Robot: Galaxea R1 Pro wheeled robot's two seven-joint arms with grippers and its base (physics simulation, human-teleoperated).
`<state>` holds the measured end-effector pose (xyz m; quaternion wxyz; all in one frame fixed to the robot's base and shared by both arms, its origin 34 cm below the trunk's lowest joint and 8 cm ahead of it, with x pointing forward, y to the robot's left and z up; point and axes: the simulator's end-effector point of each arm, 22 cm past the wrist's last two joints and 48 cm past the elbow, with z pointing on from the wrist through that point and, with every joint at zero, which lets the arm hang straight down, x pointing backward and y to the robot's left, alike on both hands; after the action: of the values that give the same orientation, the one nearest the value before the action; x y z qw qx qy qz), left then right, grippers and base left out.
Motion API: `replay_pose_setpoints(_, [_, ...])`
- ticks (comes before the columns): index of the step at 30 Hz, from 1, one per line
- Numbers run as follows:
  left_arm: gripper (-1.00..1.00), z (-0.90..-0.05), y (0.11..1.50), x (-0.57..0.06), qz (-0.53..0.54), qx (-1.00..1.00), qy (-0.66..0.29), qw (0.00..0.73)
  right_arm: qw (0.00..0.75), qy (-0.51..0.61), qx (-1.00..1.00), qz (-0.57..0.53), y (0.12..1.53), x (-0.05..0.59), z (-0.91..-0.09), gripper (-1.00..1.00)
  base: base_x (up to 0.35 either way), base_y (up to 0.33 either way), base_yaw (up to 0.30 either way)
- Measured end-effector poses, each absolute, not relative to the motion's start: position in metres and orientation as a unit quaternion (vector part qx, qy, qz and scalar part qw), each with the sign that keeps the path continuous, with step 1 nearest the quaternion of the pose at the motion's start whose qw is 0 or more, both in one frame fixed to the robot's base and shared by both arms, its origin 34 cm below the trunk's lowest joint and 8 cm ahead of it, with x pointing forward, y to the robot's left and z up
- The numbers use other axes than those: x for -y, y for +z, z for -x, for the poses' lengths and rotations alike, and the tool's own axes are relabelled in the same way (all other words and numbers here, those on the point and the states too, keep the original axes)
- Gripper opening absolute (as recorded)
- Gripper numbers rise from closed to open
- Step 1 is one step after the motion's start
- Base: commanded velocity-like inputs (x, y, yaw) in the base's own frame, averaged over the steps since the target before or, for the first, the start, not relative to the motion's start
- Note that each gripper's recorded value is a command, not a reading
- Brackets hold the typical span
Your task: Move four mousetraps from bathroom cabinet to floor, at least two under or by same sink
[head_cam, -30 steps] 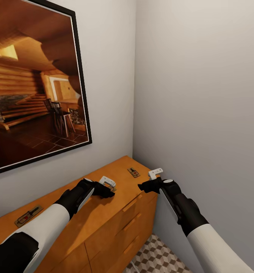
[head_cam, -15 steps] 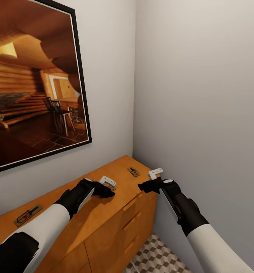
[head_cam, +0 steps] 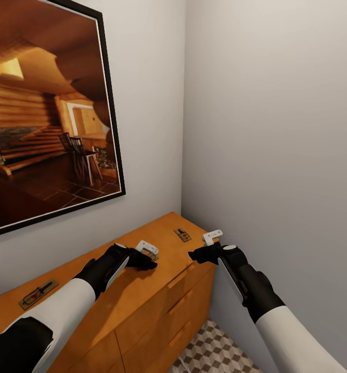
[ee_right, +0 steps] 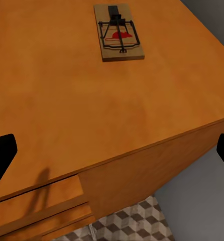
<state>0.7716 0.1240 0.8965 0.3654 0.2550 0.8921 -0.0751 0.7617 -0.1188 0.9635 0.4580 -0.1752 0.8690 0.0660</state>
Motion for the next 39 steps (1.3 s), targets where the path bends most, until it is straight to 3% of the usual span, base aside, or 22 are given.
replay_pose_setpoints(39, [1.00, -0.7739, 0.8961, -0.1221, -0.252, -0.890, -0.080, 0.370, 0.458, 0.066, -0.869, 0.175, 0.9581, 0.1188, -0.7622, 1.00, 0.000, 0.000, 0.000])
